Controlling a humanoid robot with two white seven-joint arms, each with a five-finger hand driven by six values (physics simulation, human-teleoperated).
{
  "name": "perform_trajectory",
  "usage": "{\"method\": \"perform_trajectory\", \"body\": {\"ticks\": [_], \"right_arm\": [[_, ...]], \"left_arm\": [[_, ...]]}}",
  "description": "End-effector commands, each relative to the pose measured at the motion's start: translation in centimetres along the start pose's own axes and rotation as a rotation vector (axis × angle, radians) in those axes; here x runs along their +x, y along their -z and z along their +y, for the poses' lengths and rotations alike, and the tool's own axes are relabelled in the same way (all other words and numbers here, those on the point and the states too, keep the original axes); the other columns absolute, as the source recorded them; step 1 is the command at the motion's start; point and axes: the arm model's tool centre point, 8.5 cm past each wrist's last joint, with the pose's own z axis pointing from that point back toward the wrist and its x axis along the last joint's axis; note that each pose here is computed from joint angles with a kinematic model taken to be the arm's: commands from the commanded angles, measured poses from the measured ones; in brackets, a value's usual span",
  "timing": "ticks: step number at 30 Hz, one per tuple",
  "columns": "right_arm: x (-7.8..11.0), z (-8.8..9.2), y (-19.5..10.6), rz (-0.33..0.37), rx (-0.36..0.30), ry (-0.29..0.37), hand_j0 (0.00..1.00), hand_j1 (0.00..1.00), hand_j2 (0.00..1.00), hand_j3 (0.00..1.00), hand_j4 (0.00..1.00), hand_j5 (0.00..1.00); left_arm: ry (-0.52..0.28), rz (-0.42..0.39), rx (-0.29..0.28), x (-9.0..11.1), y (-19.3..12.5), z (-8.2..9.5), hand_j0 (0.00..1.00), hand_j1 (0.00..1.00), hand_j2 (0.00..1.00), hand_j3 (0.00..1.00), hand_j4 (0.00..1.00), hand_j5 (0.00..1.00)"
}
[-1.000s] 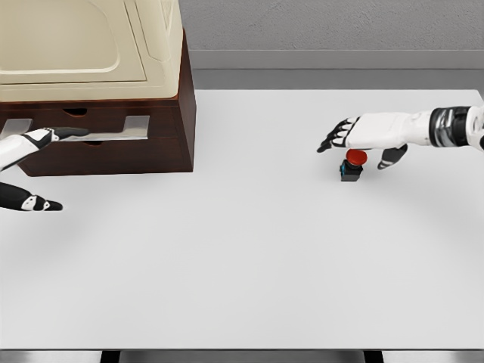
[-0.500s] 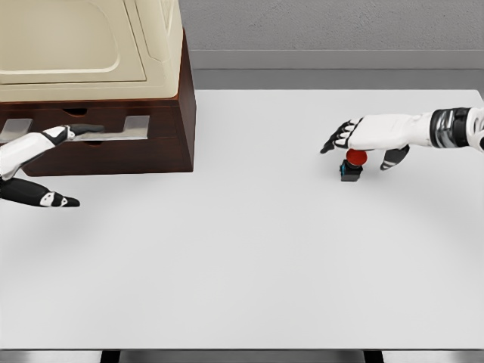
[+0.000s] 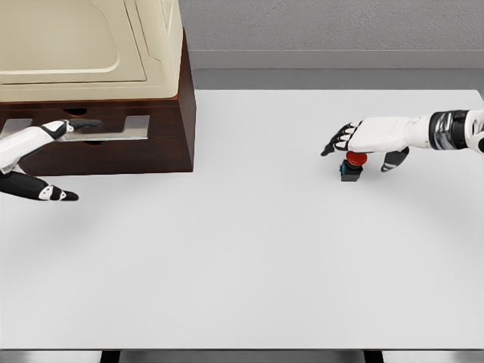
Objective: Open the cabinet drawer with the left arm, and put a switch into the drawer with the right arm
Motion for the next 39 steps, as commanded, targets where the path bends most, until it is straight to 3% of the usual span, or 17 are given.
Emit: {"method": "perform_trajectory", "body": {"ticks": [1,21,23,24,32,35,39], "right_arm": [[0.1,-0.2,0.3,-0.006,-0.004,-0.002,1.0,1.0,1.0,1.0,1.0,1.0],[0.2,0.1,0.4,-0.007,0.007,-0.011,1.0,1.0,1.0,1.0,1.0,1.0],[0.2,0.1,0.3,-0.004,0.016,-0.027,0.82,0.82,0.82,0.82,0.82,0.82],[0.1,0.1,0.3,-0.001,0.019,-0.033,0.61,0.61,0.61,0.61,0.61,0.61],[0.0,0.4,0.3,0.003,0.027,-0.035,0.61,0.61,0.61,0.61,0.61,0.61],[0.0,0.4,0.3,0.002,0.03,-0.04,0.53,0.53,0.53,0.53,0.53,0.53],[0.0,0.4,0.3,0.003,0.028,-0.041,0.52,0.52,0.52,0.52,0.52,0.52]], "left_arm": [[-0.006,0.006,0.002,-0.2,-0.1,0.1,1.0,1.0,1.0,1.0,1.0,1.0],[-0.004,0.001,-0.049,-0.5,0.4,0.7,1.0,1.0,1.0,1.0,1.0,1.0],[-0.004,0.014,-0.044,-0.8,0.3,0.9,1.0,1.0,1.0,1.0,1.0,1.0],[-0.005,0.022,-0.043,-1.0,0.2,1.0,1.0,1.0,1.0,1.0,1.0,1.0],[-0.014,0.064,-0.059,-1.9,-0.3,0.7,1.0,1.0,1.0,1.0,1.0,1.0],[-0.018,0.068,-0.072,-2.0,-0.5,0.6,1.0,1.0,1.0,1.0,1.0,1.0],[-0.022,0.069,-0.079,-2.0,-0.6,0.6,1.0,1.0,1.0,1.0,1.0,1.0]]}}
